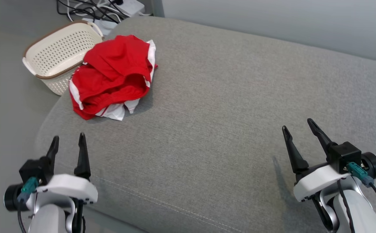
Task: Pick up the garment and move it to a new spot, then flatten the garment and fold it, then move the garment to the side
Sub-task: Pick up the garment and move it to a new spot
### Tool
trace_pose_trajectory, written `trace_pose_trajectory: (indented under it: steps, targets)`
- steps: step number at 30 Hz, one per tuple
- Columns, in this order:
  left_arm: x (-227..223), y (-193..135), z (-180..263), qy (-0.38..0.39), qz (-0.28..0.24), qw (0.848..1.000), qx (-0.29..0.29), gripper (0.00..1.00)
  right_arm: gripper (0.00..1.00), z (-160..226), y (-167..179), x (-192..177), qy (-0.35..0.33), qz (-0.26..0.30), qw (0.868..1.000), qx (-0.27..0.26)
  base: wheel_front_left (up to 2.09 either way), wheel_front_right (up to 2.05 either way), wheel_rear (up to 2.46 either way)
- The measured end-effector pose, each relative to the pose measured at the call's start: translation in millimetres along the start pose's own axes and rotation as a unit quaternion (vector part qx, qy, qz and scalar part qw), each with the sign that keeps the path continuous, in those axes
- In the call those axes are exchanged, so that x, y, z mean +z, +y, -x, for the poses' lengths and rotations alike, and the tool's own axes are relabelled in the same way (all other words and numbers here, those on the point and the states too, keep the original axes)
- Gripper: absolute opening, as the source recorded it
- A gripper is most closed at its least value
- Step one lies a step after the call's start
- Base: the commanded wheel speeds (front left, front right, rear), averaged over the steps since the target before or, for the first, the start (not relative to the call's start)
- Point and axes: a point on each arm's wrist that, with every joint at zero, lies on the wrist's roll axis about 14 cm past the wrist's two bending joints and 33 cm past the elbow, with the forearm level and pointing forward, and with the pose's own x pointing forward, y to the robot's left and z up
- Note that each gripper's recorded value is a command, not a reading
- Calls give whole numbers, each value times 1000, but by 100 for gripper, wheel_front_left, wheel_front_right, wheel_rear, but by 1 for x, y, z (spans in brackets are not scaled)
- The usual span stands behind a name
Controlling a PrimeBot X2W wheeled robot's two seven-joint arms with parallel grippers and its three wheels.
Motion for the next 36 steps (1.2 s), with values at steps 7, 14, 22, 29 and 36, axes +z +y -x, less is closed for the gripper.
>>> trace_pose_trajectory:
  steps: [7, 14, 22, 29, 36]
  targets:
    - [11, -36, -47, -7, -21, 999, -43, 100, 100, -1, -25, -13, 9, 0, 1000, -18, 0, 0, 0]
    - [5, -73, -99, 6, -69, 994, -87, 100, 100, 7, -63, -30, 23, 0, 998, -57, 0, 0, 0]
    - [-18, -87, -126, 32, -110, 990, -83, 100, 100, 30, -88, -47, 47, -5, 994, -94, 0, 0, 0]
    - [-25, -97, -141, 31, -122, 990, -62, 100, 100, 45, -108, -57, 61, -9, 990, -124, 0, 0, 0]
    - [-29, -95, -146, 34, -116, 992, -44, 100, 100, 53, -115, -59, 63, -15, 988, -139, 0, 0, 0]
